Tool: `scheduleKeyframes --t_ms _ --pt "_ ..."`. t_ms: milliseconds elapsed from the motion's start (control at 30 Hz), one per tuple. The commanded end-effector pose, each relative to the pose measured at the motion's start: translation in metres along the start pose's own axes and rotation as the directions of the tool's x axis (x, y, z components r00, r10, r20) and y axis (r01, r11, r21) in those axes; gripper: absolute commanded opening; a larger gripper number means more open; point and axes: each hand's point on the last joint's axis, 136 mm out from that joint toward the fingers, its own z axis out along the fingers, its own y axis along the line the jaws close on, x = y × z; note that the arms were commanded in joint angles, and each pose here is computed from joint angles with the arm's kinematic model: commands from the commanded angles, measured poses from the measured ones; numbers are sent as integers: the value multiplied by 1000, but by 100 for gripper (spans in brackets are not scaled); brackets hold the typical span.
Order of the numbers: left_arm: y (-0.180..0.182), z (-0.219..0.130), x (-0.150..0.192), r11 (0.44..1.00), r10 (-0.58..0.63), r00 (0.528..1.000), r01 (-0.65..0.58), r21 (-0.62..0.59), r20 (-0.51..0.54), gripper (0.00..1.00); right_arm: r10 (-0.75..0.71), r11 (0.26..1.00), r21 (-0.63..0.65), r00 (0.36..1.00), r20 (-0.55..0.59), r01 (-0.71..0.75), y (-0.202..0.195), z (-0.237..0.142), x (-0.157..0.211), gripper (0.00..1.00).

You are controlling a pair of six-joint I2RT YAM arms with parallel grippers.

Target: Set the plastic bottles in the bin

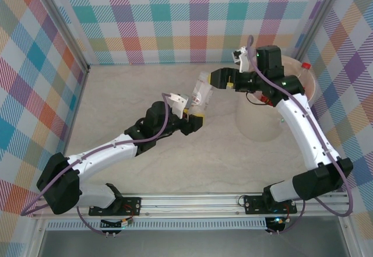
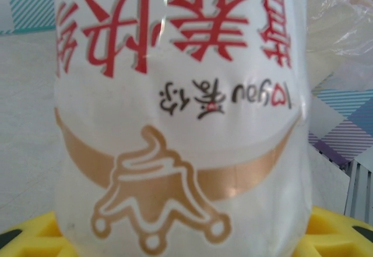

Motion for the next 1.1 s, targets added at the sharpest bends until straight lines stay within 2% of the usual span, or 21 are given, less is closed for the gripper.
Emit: scheduleKeyframes --t_ms 0,167,600,667,733,833,867,967,1067 --pt "-18 -8 -34 998 43 994 -47 39 97 51 -30 999 -45 999 -12 30 11 15 -2 99" --pt "-22 -10 -35 997 58 993 -63 48 102 51 -34 999 -27 999 -15 34 6 24 -3 94" --pt "-16 -11 -36 998 63 994 -64 8 89 56 -34 999 13 999 -2 35 0 24 -6 65" --pt "-14 -9 -36 998 60 994 -60 -1 88 57 -36 999 12 999 5 36 0 24 -8 63" --pt "-13 -7 -34 998 55 995 -55 -5 82 65 -37 999 18 999 9 36 -2 27 -10 60" --pt "-12 -8 -35 999 46 997 -45 -17 68 94 -65 997 40 997 32 64 -3 26 -19 57" --pt "-8 -10 -37 999 25 998 -23 -44 59 100 -88 994 62 995 52 85 -3 22 -26 56" --pt "7 -18 -36 985 -73 997 74 -156 8 100 -192 971 162 975 110 173 4 -3 -55 53" --pt "13 -26 -16 974 -134 989 120 -194 -64 100 -257 945 253 948 189 206 7 -45 -93 50"
